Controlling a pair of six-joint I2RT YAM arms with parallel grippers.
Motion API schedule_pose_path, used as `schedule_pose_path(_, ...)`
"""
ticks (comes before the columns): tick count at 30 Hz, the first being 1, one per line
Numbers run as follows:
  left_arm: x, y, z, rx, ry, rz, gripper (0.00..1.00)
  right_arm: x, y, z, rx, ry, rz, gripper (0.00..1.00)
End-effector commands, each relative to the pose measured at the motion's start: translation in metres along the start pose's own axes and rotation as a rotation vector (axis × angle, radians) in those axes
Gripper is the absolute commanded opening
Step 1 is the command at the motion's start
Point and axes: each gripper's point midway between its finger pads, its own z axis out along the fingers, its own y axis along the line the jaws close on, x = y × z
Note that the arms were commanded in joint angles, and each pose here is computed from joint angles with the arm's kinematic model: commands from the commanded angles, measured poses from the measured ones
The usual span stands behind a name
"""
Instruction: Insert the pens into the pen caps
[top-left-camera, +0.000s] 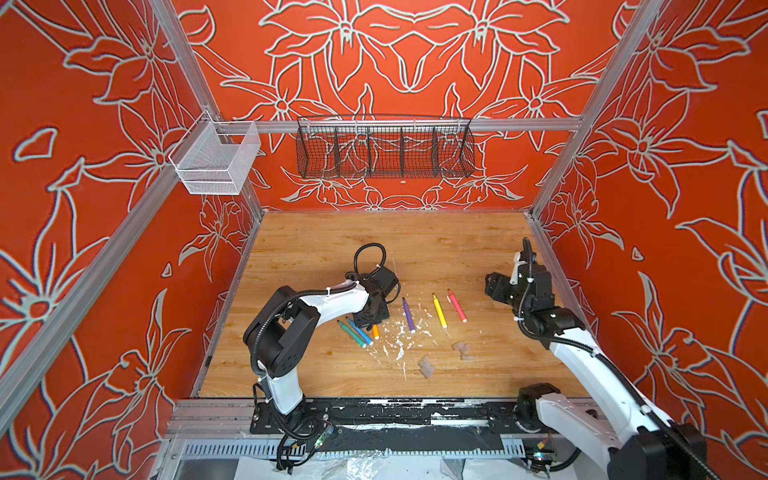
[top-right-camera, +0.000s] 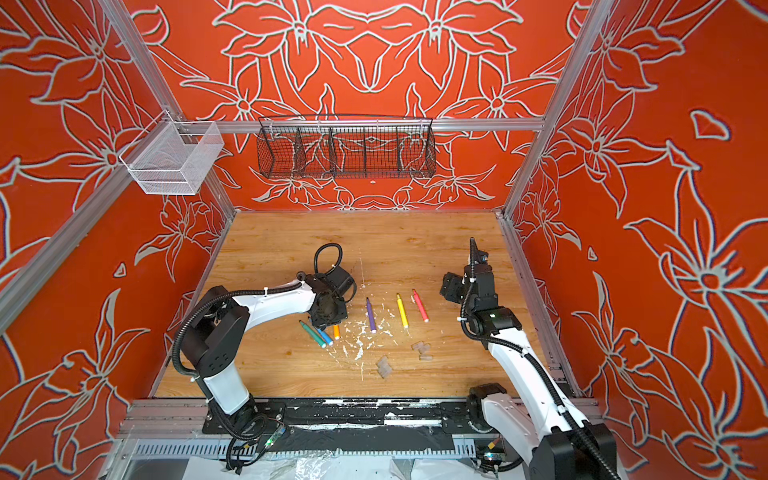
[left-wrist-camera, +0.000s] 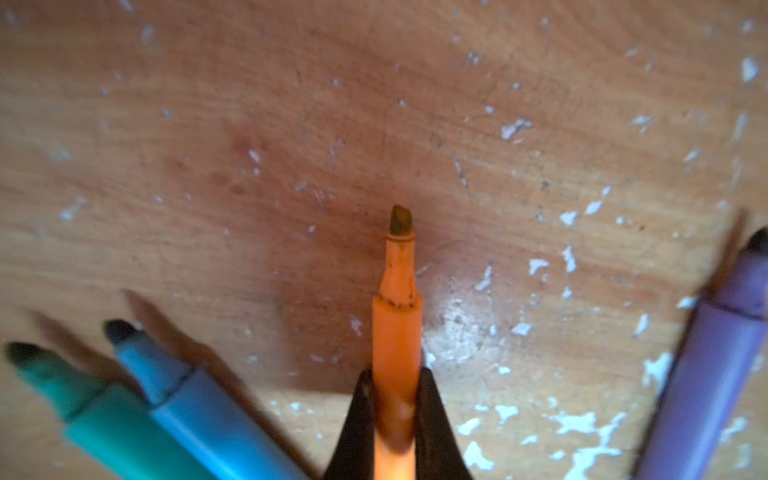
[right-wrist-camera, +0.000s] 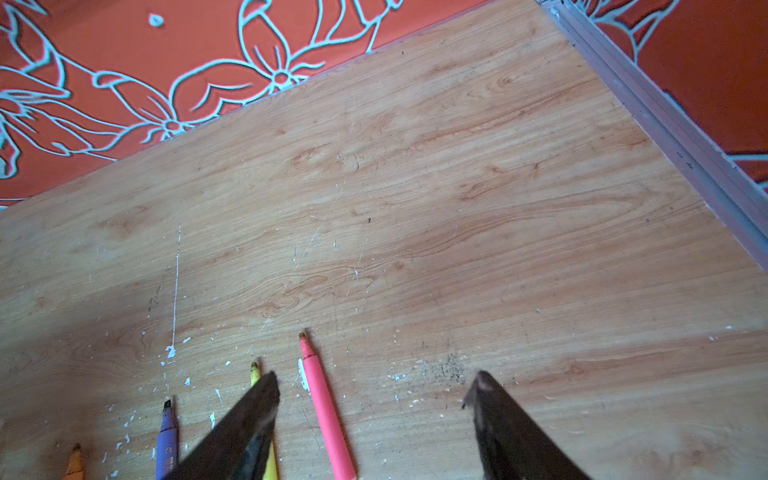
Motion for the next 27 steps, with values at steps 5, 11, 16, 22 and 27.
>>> schedule_pose_path(5, -0.005, -0.036, -0.015, 0.132, 0.019, 0.094, 0.0, -0.015, 0.007, -0.004, -0.014, -0.028, 0.211, 0.73)
schedule_pose_path(11, -0.027, -0.091, -0.076, 0.425, -0.094, 0.159, 0.0, -0.022, 0.045, 0.005, -0.192, 0.003, 0.207, 0.65)
schedule_pose_path(16, -0.022, -0.114, -0.107, 0.654, -0.234, 0.395, 0.0, -0.01, 0.056, -0.007, -0.289, -0.004, 0.184, 0.7)
schedule_pose_path(22, -0.009, -0.13, -0.147, 0.873, -0.401, 0.619, 0.0, -0.018, 0.088, -0.037, -0.429, -0.067, 0.132, 0.71)
schedule_pose_path(27, -0.011, -0.119, -0.146, 0.86, -0.546, 0.693, 0.0, -0.017, 0.106, -0.054, -0.518, -0.121, 0.084, 0.73)
